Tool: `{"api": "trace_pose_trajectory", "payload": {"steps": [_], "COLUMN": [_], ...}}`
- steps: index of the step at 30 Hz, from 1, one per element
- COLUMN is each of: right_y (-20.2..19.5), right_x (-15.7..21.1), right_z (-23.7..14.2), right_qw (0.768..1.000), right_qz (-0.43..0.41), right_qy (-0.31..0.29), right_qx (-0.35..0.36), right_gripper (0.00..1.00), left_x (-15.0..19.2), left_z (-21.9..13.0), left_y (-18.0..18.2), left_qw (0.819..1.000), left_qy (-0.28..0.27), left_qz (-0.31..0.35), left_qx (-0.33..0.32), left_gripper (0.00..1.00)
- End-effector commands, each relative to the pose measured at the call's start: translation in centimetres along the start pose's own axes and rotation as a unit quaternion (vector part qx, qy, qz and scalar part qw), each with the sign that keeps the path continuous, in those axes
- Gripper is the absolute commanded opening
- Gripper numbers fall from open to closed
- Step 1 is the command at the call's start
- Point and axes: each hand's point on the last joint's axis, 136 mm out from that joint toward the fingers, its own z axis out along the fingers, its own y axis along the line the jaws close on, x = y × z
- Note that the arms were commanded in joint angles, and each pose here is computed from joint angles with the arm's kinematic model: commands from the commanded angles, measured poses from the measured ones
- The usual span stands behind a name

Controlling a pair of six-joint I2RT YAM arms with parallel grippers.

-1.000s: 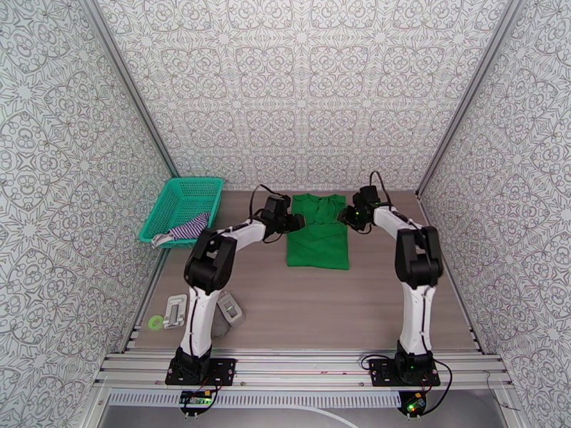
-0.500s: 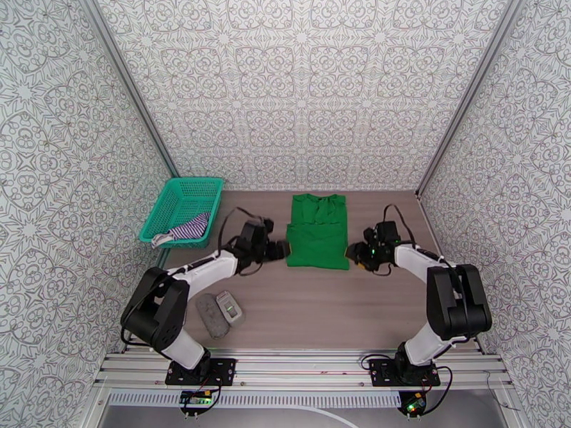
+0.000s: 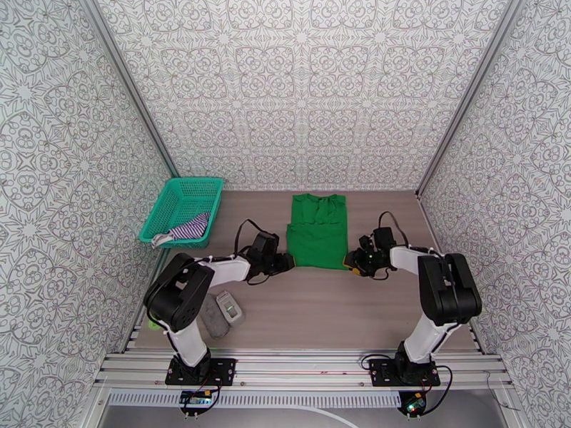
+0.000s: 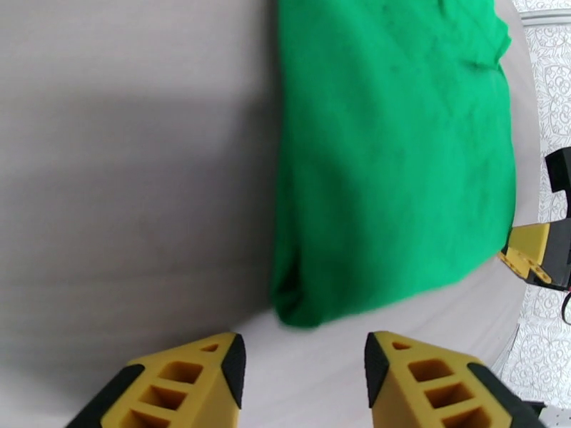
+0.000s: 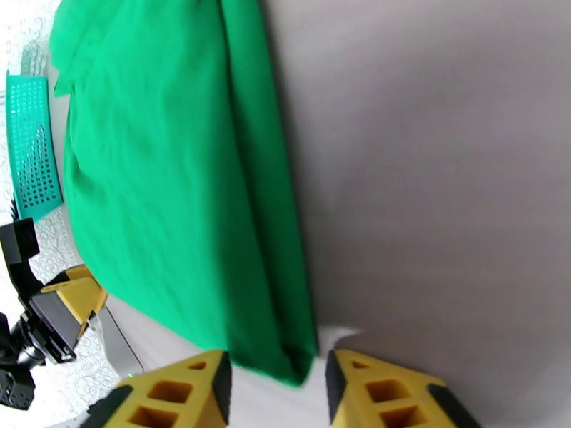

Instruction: Fold and stack the mixed laundry pile

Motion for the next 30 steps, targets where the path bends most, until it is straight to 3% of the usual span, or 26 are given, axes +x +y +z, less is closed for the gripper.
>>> {"api": "trace_pose_trajectory", "payload": {"steps": [1, 7, 8, 11, 20, 22, 24, 25, 30], "right_y": [0.8, 1.5, 1.6, 1.5, -1.3, -2.1, -2.4, -2.5, -1.8], "right_x": [-1.3, -2.0, -2.1, -1.9, 1.1, 1.6, 1.9, 1.9, 2.2], "right_z": [1.0, 0.0, -0.4, -1.6, -2.4, -2.0, -1.7, -1.7, -2.4], "right_qw": [1.000, 0.999, 0.999, 0.998, 0.996, 0.995, 0.995, 0.995, 0.997], "right_qz": [-0.018, -0.032, -0.036, -0.042, -0.030, -0.021, -0.015, -0.013, -0.003], "right_qy": [-0.003, -0.007, -0.010, -0.014, 0.001, 0.008, 0.011, 0.010, 0.006], "right_qx": [-0.008, 0.006, 0.015, 0.039, 0.089, 0.094, 0.096, 0.096, 0.078], "right_gripper": [0.28, 0.10, 0.07, 0.00, 0.01, 0.15, 0.28, 0.31, 0.40], "left_x": [-1.5, -2.1, -2.1, -1.6, 0.2, 0.4, 0.4, 0.1, 0.1], "left_z": [1.1, 1.2, 1.0, 0.3, -1.8, -2.0, -2.4, -2.6, -4.6], "left_y": [-1.1, -1.3, -1.2, -0.8, 0.9, 1.0, 0.6, 0.9, 0.7], "left_qw": [1.000, 1.000, 1.000, 0.999, 0.990, 0.989, 0.990, 0.990, 0.995], "left_qy": [-0.020, -0.018, -0.015, 0.006, 0.066, 0.072, 0.068, 0.057, 0.024], "left_qz": [0.004, 0.017, 0.023, 0.043, 0.098, 0.098, 0.096, 0.096, 0.063], "left_qx": [0.006, 0.003, -0.004, -0.019, -0.075, -0.079, -0.076, -0.088, -0.077], "left_gripper": [0.42, 0.03, 0.00, 0.00, 0.00, 0.29, 0.45, 0.50, 0.56]}}
